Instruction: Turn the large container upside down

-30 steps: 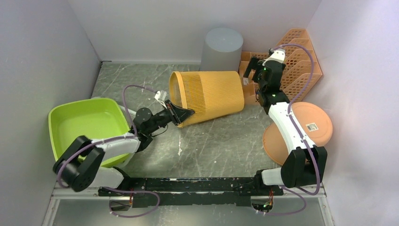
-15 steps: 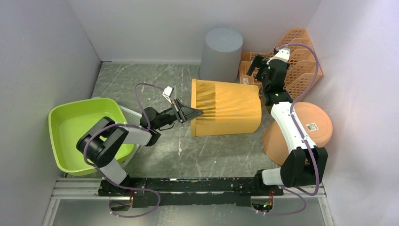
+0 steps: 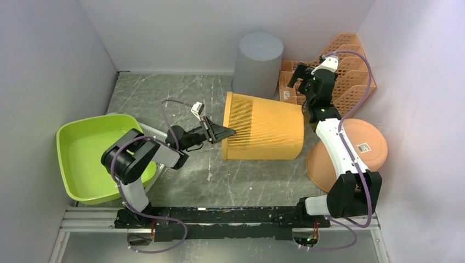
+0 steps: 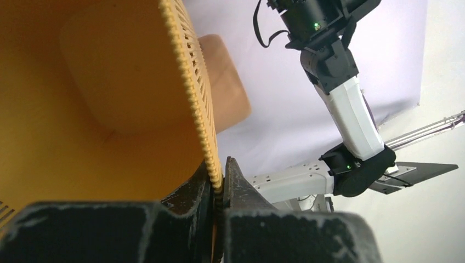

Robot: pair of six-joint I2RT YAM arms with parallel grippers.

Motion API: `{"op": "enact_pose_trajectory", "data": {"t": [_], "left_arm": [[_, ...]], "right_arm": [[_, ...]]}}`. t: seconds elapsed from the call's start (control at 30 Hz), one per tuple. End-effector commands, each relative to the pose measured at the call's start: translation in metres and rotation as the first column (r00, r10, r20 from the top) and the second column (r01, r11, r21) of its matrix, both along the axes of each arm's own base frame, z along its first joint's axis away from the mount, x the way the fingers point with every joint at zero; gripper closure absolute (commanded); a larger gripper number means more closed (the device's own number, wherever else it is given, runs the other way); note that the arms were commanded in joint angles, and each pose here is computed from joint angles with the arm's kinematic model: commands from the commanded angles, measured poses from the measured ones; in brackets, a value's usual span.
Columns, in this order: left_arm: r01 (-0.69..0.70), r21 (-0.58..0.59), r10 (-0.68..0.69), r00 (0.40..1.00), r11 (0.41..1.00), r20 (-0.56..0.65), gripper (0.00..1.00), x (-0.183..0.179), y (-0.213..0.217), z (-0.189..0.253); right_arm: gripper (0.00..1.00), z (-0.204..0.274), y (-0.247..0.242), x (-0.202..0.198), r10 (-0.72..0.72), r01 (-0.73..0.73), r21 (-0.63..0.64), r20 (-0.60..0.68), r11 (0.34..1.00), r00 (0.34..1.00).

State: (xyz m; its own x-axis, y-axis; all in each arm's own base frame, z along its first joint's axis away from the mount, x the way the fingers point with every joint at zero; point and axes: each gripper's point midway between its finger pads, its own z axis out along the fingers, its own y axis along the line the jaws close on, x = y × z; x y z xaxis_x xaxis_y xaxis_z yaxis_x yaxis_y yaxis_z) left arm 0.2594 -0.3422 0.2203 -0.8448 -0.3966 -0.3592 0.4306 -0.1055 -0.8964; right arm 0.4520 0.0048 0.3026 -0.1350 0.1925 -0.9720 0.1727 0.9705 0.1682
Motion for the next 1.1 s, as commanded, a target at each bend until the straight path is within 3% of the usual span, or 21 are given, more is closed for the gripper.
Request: {"op": "enact_pose_trajectory", "data": {"t": [0.0, 0.17, 0.43, 0.63, 0.87, 1.07], "left_arm": [[-0.078, -0.093, 0.091, 0.984, 0.993, 0.153, 0.93, 0.001, 0.035, 0.01], [-0.168, -0.059, 0.173, 0.979, 0.984, 0.105, 0.93, 0.013, 0.067, -0.005], [-0.061, -0.201, 0.113, 0.959, 0.978, 0.259, 0.93, -0.004, 0.066, 0.079], [-0.156, -0.161, 0.179, 0.974, 0.975, 0.141, 0.93, 0.018, 0.083, 0.045], [-0.039, -0.269, 0.109, 0.962, 0.962, 0.249, 0.93, 0.007, 0.057, 0.104], [0.122, -0.345, -0.006, 0.948, 0.931, 0.319, 0.93, -0.009, 0.011, 0.145]], "right_arm": [[0.0, 0.012, -0.004, 0.002, -0.006, 0.006, 0.008, 0.041, 1.0, 0.999], [0.0, 0.01, -0.003, 0.003, 0.0, 0.0, 0.014, 0.044, 1.0, 0.999], [0.0, 0.007, -0.002, 0.004, 0.001, -0.002, 0.018, 0.039, 1.0, 0.999], [0.0, 0.007, -0.002, 0.002, 0.001, -0.001, 0.017, 0.04, 1.0, 0.999], [0.0, 0.01, -0.008, 0.001, -0.026, 0.026, 0.001, 0.04, 1.0, 0.999], [0.0, 0.01, -0.01, 0.005, -0.018, 0.018, 0.014, 0.038, 1.0, 0.999]]}}
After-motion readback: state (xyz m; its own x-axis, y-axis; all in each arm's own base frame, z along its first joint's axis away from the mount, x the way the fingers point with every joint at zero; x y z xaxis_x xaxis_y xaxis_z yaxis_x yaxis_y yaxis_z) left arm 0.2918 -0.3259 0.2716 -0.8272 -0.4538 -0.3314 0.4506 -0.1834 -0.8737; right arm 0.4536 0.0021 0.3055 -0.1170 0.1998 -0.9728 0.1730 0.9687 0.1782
